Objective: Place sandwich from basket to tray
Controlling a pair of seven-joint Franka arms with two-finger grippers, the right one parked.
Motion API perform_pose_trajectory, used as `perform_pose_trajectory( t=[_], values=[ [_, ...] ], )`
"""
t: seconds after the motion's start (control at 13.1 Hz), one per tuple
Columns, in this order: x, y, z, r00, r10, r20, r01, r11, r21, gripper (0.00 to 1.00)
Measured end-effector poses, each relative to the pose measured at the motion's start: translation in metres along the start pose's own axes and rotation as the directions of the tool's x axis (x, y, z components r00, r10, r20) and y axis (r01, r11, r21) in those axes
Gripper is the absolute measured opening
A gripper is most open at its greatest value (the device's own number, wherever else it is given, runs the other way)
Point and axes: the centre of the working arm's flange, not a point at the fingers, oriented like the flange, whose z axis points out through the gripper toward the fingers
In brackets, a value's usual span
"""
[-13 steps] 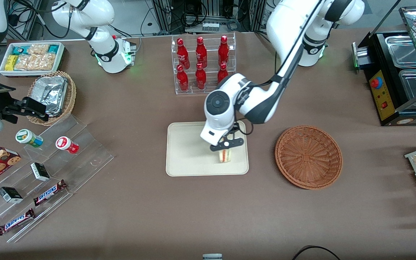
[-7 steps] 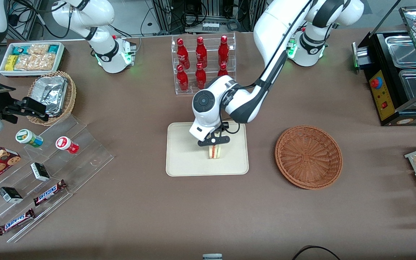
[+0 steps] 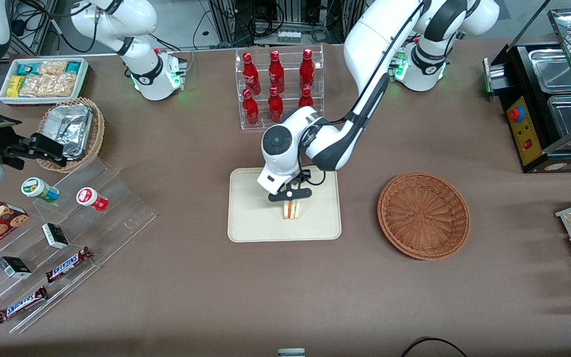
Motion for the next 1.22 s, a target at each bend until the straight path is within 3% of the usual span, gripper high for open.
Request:
perform_pose_trajectory(
  t=[0.23,0.31,0.69,0.92,1.22],
  values=[
    [0.003,-0.002,0.001,1.0,-0.018,-0.002,0.018,1.0,0.003,0.14],
    [0.003,-0.002,0.001,1.0,-0.019,-0.002,0.019,1.0,0.004,0.2],
    [0.013,-0.001,-0.019,0.999,-0.034,-0.025,0.033,0.999,-0.02,0.68],
    [0.033,-0.027,-0.085,0.995,-0.1,-0.021,0.1,0.995,-0.022,0.99],
    [0.044,-0.126,-0.235,0.974,-0.227,0.019,0.228,0.974,-0.014,1.0]
  ],
)
